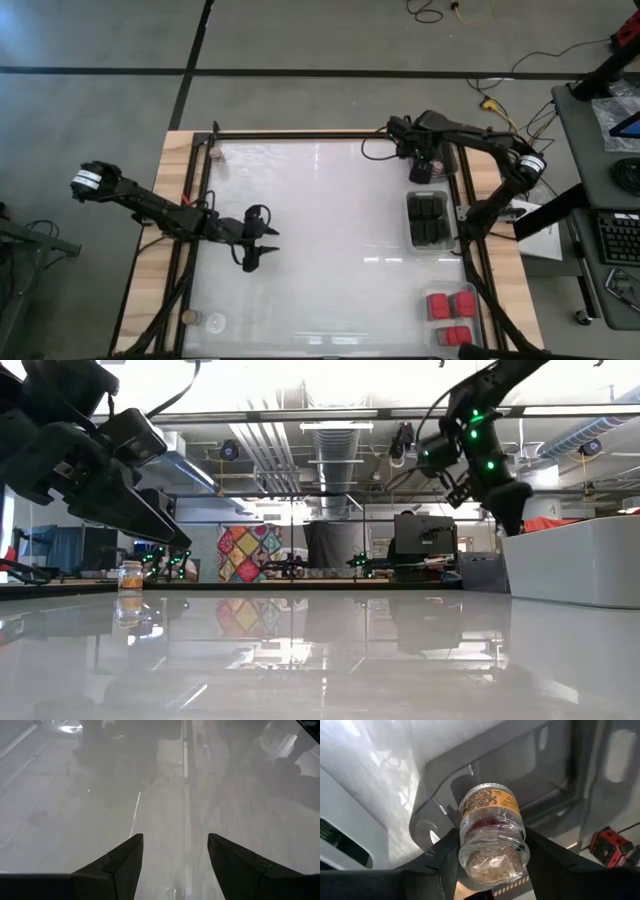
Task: Sort spices by type
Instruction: Put the brown seasoning bottle into the black bin
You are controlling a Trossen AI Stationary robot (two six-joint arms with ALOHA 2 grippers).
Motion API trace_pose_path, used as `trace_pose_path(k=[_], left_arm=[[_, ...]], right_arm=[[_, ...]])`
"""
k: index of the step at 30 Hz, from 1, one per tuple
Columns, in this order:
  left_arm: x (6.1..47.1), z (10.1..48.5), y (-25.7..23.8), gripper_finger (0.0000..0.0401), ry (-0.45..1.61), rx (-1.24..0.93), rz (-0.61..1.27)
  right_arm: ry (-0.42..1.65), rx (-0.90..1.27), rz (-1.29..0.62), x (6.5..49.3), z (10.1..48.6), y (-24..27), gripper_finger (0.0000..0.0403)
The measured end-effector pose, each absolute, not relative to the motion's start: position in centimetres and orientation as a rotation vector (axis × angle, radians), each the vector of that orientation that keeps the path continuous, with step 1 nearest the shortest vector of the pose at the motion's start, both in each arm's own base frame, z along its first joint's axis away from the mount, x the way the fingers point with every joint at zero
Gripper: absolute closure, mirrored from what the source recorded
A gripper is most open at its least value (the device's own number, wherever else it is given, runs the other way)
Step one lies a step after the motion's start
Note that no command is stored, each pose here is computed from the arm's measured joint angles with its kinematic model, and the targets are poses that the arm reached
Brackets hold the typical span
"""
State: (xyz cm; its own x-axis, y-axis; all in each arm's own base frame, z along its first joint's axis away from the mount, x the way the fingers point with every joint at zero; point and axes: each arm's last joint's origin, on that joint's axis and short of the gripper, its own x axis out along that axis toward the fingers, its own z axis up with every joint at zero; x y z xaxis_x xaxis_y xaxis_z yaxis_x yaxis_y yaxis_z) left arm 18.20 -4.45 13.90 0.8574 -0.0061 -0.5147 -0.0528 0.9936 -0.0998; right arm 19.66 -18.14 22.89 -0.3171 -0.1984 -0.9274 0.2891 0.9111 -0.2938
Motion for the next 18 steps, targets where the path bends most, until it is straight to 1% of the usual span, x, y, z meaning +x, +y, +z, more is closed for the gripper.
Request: trace_pose_path(k=[6, 12, 18], left_arm=[[18.2, 13.9, -4.2, 0.0194, 0.524, -0.077, 0.099], [18.2, 14.0, -3.9, 0.0194, 0.506, -0.041, 0.182], [18.2, 14.1, -3.9, 0.0194, 0.497, -0.049, 0.200]], right_arm=[[1.844, 0.075, -0.459, 18.8, 21.0, -18.6, 0.0220], [1.855, 0.137, -0.400, 18.2, 19.0, -19.6, 0.0218], [1.874, 0.140, -0.336, 18.3, 18.2, -20.7, 0.0217]])
